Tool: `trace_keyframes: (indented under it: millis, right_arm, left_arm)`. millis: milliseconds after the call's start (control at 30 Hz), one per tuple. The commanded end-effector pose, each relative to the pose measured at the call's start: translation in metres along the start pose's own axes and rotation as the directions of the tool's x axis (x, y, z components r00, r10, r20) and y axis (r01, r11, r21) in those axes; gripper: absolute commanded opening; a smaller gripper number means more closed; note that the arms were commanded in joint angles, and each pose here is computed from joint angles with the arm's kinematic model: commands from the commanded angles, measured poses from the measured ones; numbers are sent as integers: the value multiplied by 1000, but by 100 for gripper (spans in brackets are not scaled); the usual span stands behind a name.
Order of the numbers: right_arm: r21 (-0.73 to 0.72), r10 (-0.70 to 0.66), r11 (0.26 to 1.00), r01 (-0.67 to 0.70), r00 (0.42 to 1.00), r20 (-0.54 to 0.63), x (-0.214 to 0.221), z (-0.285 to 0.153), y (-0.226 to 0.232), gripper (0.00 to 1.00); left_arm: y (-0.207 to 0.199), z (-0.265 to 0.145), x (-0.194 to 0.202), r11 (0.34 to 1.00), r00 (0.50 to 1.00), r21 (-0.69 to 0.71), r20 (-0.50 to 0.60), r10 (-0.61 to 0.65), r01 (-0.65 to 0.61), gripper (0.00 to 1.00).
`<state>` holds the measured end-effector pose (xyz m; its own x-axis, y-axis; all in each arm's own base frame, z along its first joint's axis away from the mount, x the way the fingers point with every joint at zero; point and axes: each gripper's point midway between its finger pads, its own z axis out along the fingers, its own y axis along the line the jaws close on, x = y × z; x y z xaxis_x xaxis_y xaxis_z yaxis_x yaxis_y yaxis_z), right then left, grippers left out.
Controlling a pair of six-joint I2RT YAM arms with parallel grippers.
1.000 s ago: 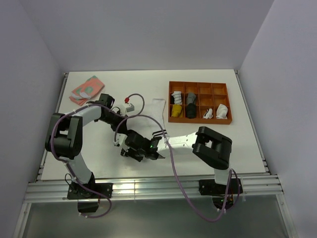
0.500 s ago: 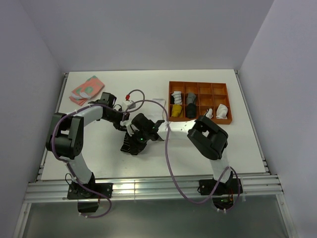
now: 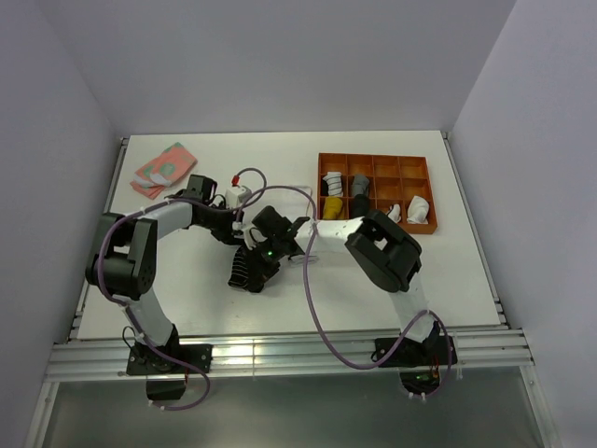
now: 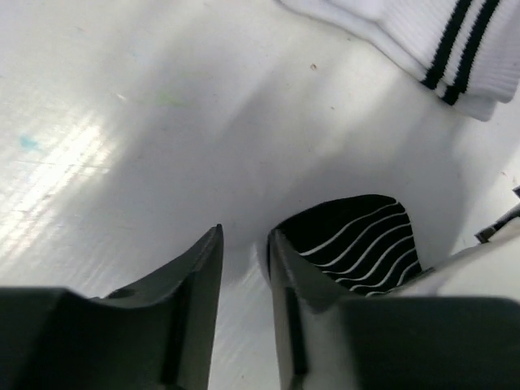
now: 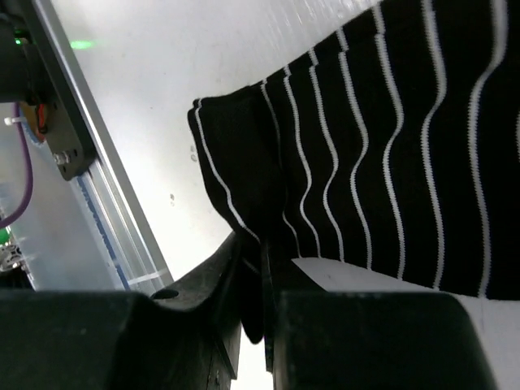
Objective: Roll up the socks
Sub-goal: Roll the sock at the center of the board.
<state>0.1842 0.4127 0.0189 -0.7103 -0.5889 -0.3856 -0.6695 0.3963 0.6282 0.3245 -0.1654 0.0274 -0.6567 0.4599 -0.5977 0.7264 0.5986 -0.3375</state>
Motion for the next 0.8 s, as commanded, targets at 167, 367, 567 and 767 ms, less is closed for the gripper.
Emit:
trace_keyframes:
  millis: [167, 367, 567, 767]
  right_arm:
    - [153, 214, 968, -200, 974, -78, 23, -1, -40, 15]
    - [178, 233, 960, -216, 969, -84, 18, -4, -45, 15]
    - [191, 241, 957, -219, 966, -98, 12, -7, -45, 15]
    - [211, 235, 956, -205, 964, -127, 3, -14, -42, 16]
  left_arm:
    - [-26, -30, -34, 996, 987, -4, 135, 92, -92, 44]
    - [-5, -63, -40, 997, 981, -56, 187, 56, -47, 47]
    - [3, -89, -23, 989, 974, -101, 188, 127, -109, 48]
    - [-26, -99, 3, 957, 945, -69, 155, 288, -280, 52]
